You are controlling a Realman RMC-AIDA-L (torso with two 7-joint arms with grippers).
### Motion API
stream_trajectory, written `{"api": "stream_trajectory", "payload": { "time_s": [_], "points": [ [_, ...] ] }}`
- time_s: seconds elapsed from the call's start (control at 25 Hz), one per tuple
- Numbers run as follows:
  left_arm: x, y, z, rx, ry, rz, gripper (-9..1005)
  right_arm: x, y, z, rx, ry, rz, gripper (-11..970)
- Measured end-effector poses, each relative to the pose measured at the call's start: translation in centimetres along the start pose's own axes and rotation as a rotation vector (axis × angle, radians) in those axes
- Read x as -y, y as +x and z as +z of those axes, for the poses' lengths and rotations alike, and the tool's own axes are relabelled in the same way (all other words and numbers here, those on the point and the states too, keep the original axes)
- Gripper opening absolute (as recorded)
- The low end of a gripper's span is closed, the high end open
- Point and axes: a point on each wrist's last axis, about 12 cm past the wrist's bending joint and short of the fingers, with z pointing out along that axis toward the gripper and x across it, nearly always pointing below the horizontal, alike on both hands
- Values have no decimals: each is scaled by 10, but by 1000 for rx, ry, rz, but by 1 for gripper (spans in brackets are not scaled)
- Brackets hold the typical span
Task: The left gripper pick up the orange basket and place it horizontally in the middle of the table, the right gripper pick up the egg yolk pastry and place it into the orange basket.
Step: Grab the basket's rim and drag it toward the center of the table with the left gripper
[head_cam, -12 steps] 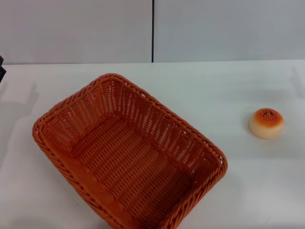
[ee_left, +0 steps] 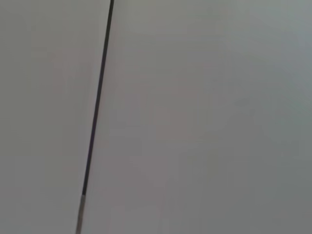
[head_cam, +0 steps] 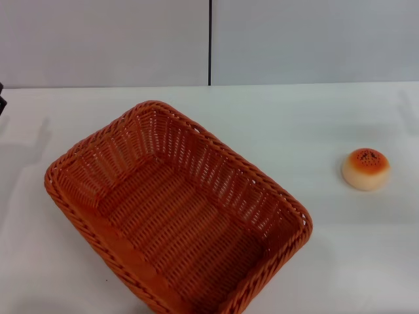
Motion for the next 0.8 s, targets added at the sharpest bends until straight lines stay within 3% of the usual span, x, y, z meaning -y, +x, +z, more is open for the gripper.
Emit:
{"api": "stream_trajectory", "payload": {
  "time_s": [0.44,0.48,0.64,0.68,0.72,0.8],
  "points": [
    [-15,-3,-32,-36,40,11,811,-13,1,-27,84,4,151,586],
    [-25,-13,-41,-29,76,-27,811,-15,4,-33,81,8,168,586],
    [-36,-26,-49,-15,109,-73,810,-20,7,-38,70,2,200,586],
    [-51,-46,-63,0,151,-87,810,-23,9,-41,61,-11,212,586],
    [-51,-46,-63,0,151,-87,810,-23,9,-41,61,-11,212,586],
    [-64,-69,-70,-20,210,-85,810,-26,10,-45,55,-24,216,587]
  ]
}}
